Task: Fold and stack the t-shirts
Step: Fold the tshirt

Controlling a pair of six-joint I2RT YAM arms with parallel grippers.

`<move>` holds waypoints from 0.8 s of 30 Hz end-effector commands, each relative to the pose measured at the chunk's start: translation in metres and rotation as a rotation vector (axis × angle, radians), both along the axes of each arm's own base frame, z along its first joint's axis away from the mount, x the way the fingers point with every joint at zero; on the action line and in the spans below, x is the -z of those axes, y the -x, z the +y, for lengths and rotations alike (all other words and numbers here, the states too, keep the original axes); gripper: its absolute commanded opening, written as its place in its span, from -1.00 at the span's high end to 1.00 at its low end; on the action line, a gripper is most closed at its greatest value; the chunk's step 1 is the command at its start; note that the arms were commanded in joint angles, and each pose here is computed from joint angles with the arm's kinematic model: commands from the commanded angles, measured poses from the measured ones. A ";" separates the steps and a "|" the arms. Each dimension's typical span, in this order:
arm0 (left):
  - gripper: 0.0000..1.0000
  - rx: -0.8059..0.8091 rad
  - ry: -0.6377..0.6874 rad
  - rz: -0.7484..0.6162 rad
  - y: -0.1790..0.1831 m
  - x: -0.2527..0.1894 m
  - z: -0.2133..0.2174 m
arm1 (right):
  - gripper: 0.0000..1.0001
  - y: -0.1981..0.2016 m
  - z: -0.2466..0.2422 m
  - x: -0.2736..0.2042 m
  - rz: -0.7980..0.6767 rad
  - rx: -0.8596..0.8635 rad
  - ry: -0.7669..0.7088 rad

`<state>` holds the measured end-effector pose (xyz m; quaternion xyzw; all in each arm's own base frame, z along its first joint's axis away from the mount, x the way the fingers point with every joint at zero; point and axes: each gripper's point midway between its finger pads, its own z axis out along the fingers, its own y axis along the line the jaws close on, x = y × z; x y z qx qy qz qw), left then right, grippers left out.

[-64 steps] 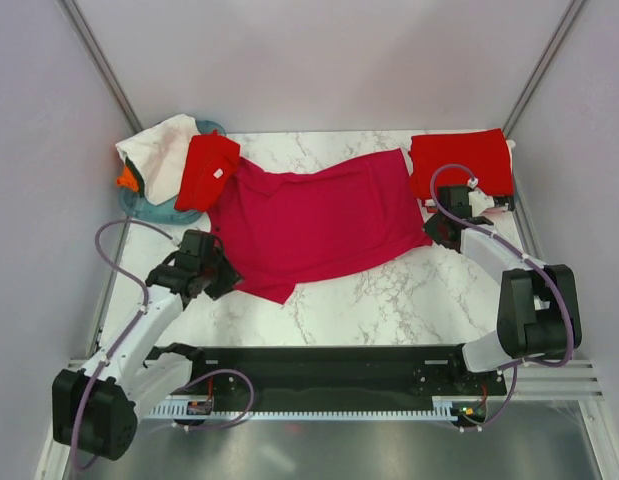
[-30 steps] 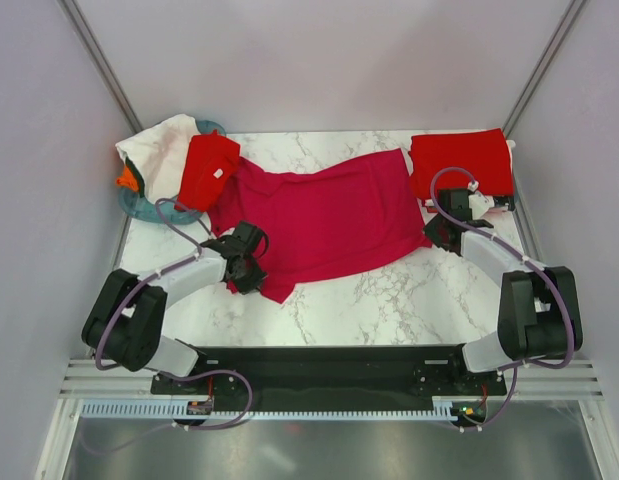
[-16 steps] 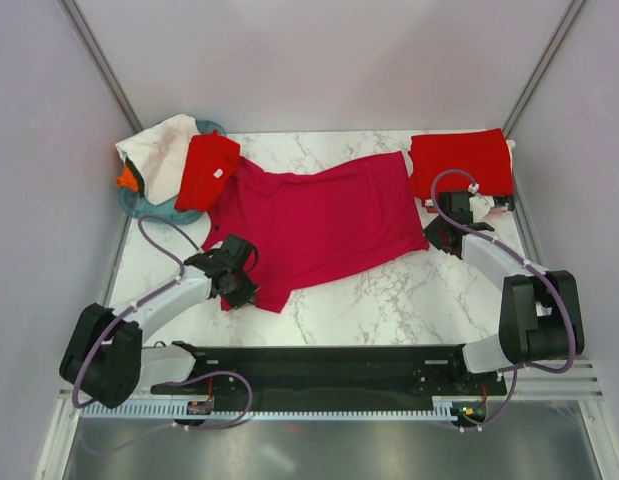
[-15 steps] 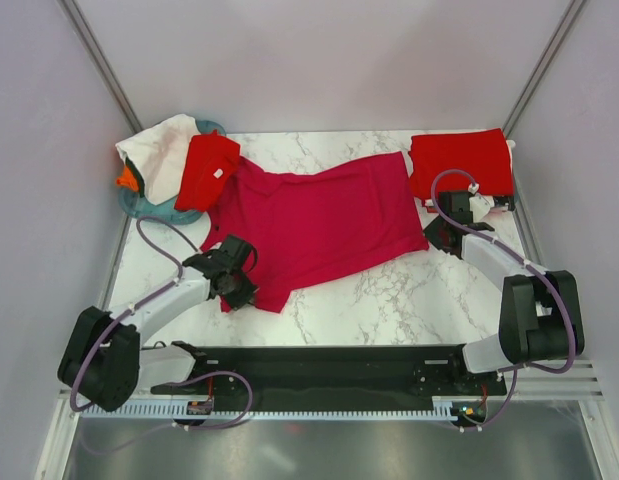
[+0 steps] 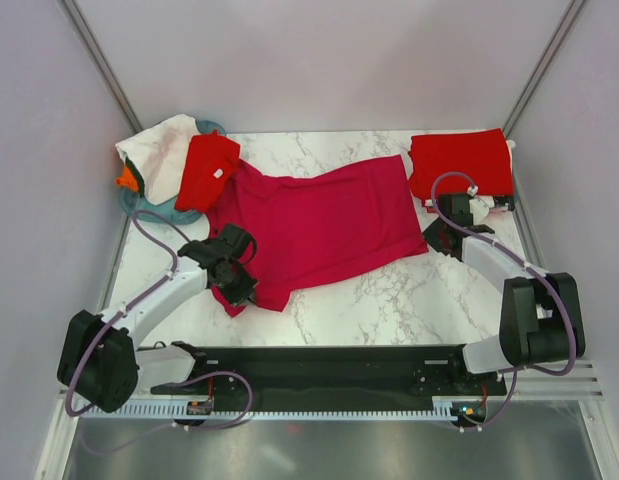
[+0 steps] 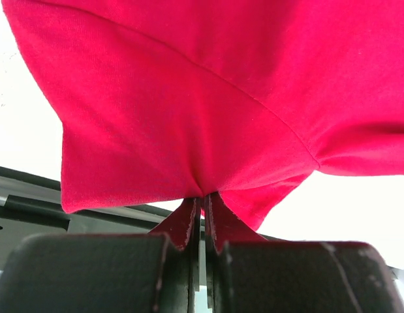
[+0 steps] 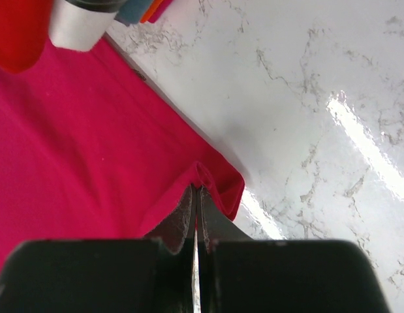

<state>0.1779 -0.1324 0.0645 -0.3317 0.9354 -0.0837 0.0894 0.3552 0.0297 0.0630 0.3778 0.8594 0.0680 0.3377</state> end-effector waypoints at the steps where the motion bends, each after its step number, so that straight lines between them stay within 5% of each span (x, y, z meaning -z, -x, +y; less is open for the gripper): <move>1: 0.95 -0.016 -0.023 0.058 0.009 -0.001 0.003 | 1.00 0.002 0.003 -0.007 -0.030 -0.007 -0.013; 9: 0.92 0.041 0.012 0.081 0.012 0.004 -0.012 | 1.00 0.010 0.002 0.003 -0.011 -0.011 -0.013; 14: 0.17 0.125 0.028 0.036 0.008 -0.002 -0.023 | 1.00 0.012 0.002 0.006 -0.006 -0.014 -0.009; 24: 0.22 0.174 -0.156 0.030 0.031 0.003 0.024 | 1.00 0.018 0.002 0.009 0.000 -0.017 -0.009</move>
